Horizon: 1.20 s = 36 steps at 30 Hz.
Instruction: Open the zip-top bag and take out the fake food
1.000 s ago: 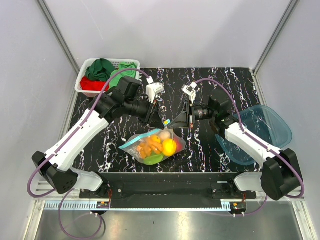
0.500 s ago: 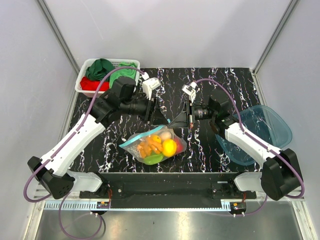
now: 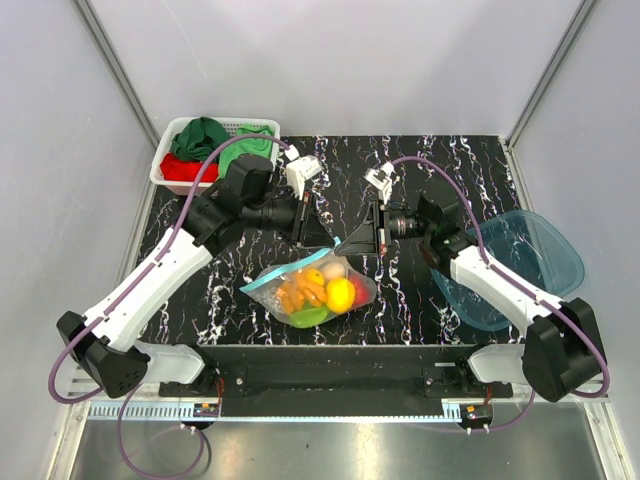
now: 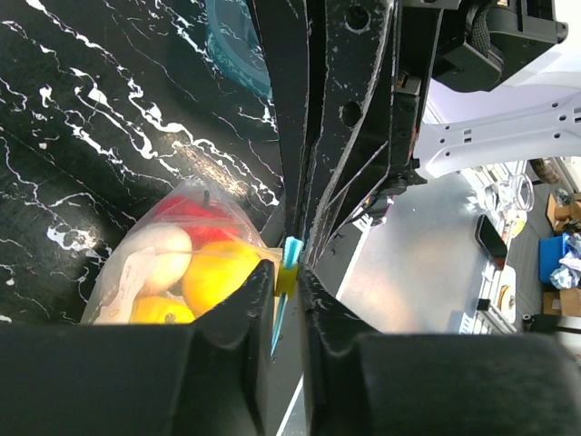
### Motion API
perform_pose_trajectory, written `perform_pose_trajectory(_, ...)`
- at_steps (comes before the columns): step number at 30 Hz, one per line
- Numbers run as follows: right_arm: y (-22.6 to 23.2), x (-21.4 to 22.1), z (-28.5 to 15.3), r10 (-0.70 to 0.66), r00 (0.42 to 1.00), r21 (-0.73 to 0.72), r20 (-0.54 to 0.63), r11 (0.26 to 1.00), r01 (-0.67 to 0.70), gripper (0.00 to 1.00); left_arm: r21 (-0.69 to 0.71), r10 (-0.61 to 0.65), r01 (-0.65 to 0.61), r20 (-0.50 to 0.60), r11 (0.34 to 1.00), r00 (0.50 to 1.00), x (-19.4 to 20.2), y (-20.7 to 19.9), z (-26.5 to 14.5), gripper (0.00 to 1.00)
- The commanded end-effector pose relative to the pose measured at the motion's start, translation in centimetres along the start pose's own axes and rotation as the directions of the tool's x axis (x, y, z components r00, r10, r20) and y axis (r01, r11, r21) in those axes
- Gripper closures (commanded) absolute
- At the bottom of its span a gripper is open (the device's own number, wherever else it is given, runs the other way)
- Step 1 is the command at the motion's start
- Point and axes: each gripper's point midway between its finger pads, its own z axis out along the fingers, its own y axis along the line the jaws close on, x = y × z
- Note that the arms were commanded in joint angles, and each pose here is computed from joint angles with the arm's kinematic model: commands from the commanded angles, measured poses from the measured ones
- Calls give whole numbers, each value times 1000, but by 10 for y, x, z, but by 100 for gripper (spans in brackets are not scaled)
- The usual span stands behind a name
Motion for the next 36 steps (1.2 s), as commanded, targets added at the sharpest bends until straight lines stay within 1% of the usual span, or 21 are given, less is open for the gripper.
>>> perform_pose_trajectory(1,21,-17,2,-53,997,-37,64,998,55,100,38,19,-20,21,999,1000,-5,-4,2,88)
perform_pose_trajectory(2,22,-18,2,-50,996,-38,70,998,52,100,36,18,-19,21,999,1000,-4,-4,2,90)
perform_pose_trajectory(3,20,-22,2,-55,994,-34,90,998,58,100,32,14,-15,18,999,1000,-3,-2,2,95)
perform_pose_trajectory(4,21,-23,3,-27,995,-36,100,999,31,100,28,12,-12,16,1000,1000,-2,-1,3,97)
perform_pose_trajectory(6,23,-31,3,-30,989,-31,143,999,35,100,11,4,-4,18,1000,1000,1,2,2,100)
perform_pose_trajectory(11,22,-49,1,-7,975,27,220,1000,1,100,-49,-26,26,16,998,1000,9,14,-1,100)
perform_pose_trajectory(12,20,-55,-1,7,970,60,244,998,-22,100,-76,-37,39,19,996,999,12,19,-3,100)
perform_pose_trajectory(16,6,-65,-11,-8,959,156,282,987,-38,100,-140,-104,103,4,985,995,35,36,-7,100)
perform_pose_trajectory(19,-4,-69,-17,-5,955,202,296,978,-58,100,-146,-114,115,20,983,993,43,35,-14,100)
perform_pose_trajectory(24,-31,-72,-34,32,942,288,334,948,-135,100,-148,-135,139,37,979,990,60,29,-29,100)
perform_pose_trajectory(25,-37,-74,-40,13,940,315,341,940,-127,100,-148,-137,141,39,979,990,63,28,-32,100)
perform_pose_trajectory(26,-45,-73,-44,24,939,341,344,928,-149,100,-149,-135,141,54,979,989,66,25,-38,100)
perform_pose_trajectory(28,-55,-77,-51,6,940,371,341,918,-140,100,-159,-153,158,44,974,987,77,26,-41,100)
perform_pose_trajectory(29,-64,-77,-53,25,939,387,343,907,-166,100,-151,-161,167,51,974,986,81,22,-45,100)
perform_pose_trajectory(31,-66,-84,-54,2,942,397,337,906,-144,100,-138,-189,192,32,972,981,92,20,-46,100)
perform_pose_trajectory(32,-74,-83,-55,14,944,417,330,895,-159,100,-121,-194,198,38,973,980,97,15,-51,100)
perform_pose_trajectory(34,-76,-91,-55,-14,949,431,316,893,-130,100,-137,-215,216,20,967,976,113,21,-52,100)
perform_pose_trajectory(36,-85,-96,-56,-6,948,442,318,886,-142,100,-146,-223,225,30,963,974,121,20,-58,100)
